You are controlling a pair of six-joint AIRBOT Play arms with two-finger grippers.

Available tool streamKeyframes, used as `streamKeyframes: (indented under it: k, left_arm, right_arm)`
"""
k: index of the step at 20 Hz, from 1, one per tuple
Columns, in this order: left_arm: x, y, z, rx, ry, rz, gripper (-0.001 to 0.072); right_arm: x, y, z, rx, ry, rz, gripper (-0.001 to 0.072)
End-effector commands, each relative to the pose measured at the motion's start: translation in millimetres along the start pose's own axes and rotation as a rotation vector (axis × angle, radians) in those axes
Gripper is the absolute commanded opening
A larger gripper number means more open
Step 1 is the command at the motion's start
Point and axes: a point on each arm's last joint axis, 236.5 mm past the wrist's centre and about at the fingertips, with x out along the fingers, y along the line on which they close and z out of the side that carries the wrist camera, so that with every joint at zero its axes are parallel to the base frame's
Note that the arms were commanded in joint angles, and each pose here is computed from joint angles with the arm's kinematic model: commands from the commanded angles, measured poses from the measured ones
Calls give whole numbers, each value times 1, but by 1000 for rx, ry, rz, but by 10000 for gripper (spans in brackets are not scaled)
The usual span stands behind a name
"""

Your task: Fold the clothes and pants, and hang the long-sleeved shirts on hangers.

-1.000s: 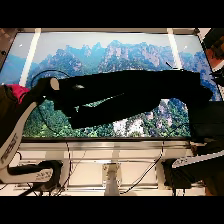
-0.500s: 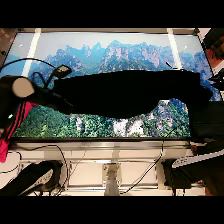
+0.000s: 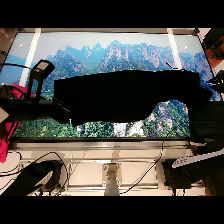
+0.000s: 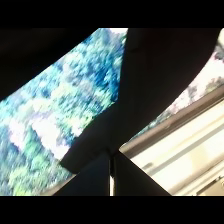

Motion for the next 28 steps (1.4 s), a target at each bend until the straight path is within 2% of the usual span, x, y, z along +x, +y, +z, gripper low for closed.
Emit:
streamKeyframes:
  k: [1, 4, 6, 8, 14, 23, 24, 26, 27, 28]
  left_arm:
    - [-1, 25, -26, -41, 111, 131, 4]
    - [19, 78, -33, -7, 239, 334, 4]
    - [40, 116, -40, 47, 368, 455, 5]
    - [74, 142, -53, 16, 487, 450, 4]
    - [156, 228, -52, -130, 431, 466, 4]
    - [203, 237, -36, -160, 321, 419, 7]
    - [203, 238, -34, -158, 315, 421, 31]
    - [205, 240, -27, -173, 277, 428, 367]
    - [205, 242, -20, -213, 244, 438, 414]
    - [202, 244, -13, -247, 216, 446, 413]
  right_arm:
    - [0, 10, -1, 12, 5, 44, 333]
    - [0, 17, -6, 17, 27, 74, 317]
    - [-1, 20, -8, 18, 37, 86, 221]
    - [-1, 23, -9, 20, 40, 98, 197]
    - [-1, 24, -12, 19, 53, 100, 196]
    - [-2, 24, -16, 19, 71, 102, 199]
    - [-1, 24, -16, 19, 70, 102, 207]
    - [-1, 24, -16, 19, 68, 102, 210]
    - [-1, 24, -15, 19, 67, 102, 210]
    - [-1, 24, -15, 19, 67, 102, 210]
